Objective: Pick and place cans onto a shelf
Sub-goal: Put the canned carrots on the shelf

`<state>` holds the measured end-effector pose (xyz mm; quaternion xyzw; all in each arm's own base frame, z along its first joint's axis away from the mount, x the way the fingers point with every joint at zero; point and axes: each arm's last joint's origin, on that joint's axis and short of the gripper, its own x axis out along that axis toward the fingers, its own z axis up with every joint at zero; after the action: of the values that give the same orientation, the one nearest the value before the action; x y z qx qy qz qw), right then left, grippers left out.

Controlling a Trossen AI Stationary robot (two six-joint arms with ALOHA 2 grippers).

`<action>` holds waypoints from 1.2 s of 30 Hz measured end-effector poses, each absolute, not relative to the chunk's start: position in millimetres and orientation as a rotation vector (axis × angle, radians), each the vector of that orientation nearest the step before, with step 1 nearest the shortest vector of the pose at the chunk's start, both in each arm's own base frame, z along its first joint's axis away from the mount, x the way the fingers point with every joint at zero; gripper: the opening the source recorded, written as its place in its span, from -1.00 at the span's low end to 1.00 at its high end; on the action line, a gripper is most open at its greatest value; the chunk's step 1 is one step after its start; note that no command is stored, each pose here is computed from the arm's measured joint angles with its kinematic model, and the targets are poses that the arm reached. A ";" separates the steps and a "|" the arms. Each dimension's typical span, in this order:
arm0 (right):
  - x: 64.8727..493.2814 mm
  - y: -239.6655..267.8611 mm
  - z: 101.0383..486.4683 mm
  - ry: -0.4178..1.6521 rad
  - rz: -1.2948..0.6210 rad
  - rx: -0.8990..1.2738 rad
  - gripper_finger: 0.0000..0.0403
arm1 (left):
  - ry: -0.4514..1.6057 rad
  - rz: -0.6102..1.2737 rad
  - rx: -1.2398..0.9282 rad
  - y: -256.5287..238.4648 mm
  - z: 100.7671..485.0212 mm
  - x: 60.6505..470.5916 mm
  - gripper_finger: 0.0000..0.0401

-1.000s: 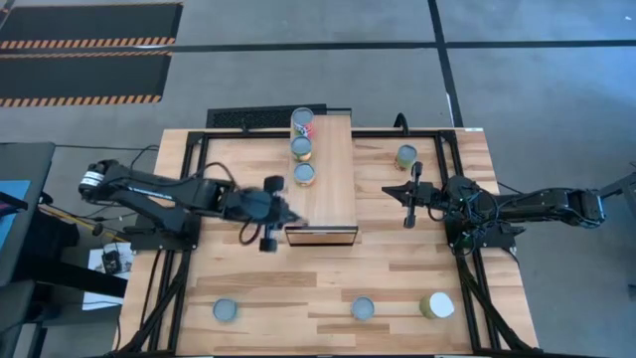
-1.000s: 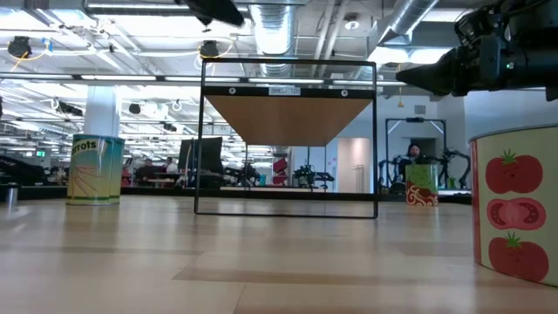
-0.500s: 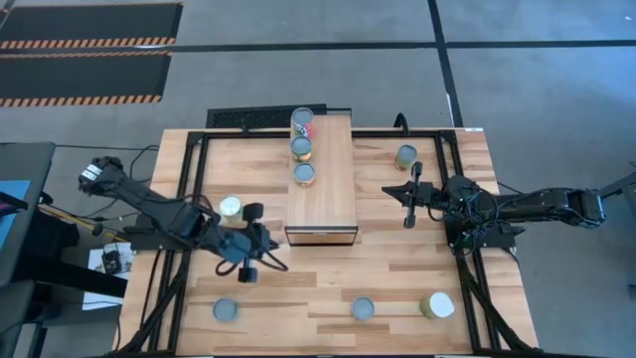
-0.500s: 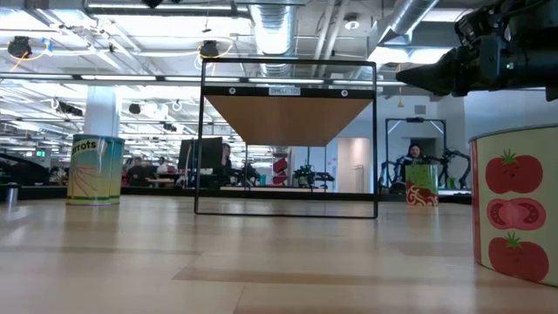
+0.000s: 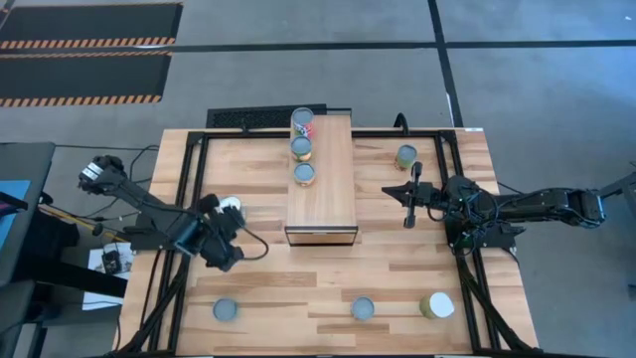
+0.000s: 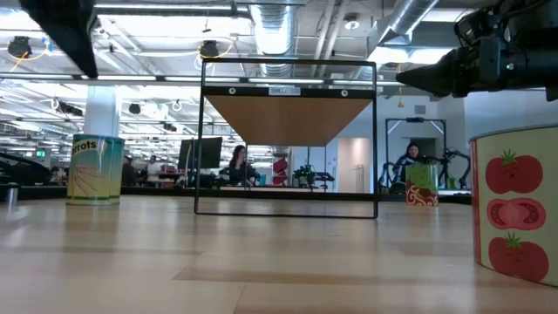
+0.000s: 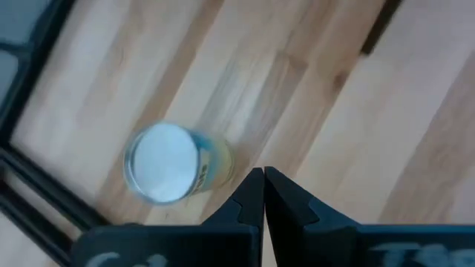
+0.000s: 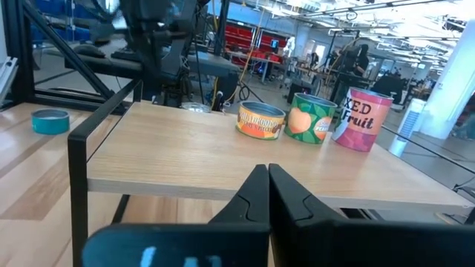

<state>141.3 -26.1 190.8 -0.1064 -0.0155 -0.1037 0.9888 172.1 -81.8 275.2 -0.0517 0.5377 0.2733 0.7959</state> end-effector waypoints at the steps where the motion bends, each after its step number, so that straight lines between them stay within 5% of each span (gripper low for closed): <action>1: 141.3 -26.1 190.7 -0.031 -0.208 -0.213 -0.96 | 1.165 0.570 -0.116 -78.4 270.8 171.1 -1.00; 9: 141.4 -26.0 190.4 -0.030 -0.207 -0.194 -0.96 | 1.189 0.473 -0.041 -46.9 241.4 166.0 -0.95; 22: 141.4 -25.9 190.4 -0.031 -0.206 -0.183 -0.96 | 1.308 0.500 0.034 -13.7 239.4 167.3 -0.39; 36: 141.8 -23.5 190.7 -0.034 -0.190 -0.195 -0.96 | 1.318 0.510 -0.036 -6.8 212.2 165.4 -0.40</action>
<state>141.8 -23.5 190.7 -0.0970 -0.0169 -0.0946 0.9906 165.4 -6.8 212.2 -0.0163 0.6056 0.2341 0.7603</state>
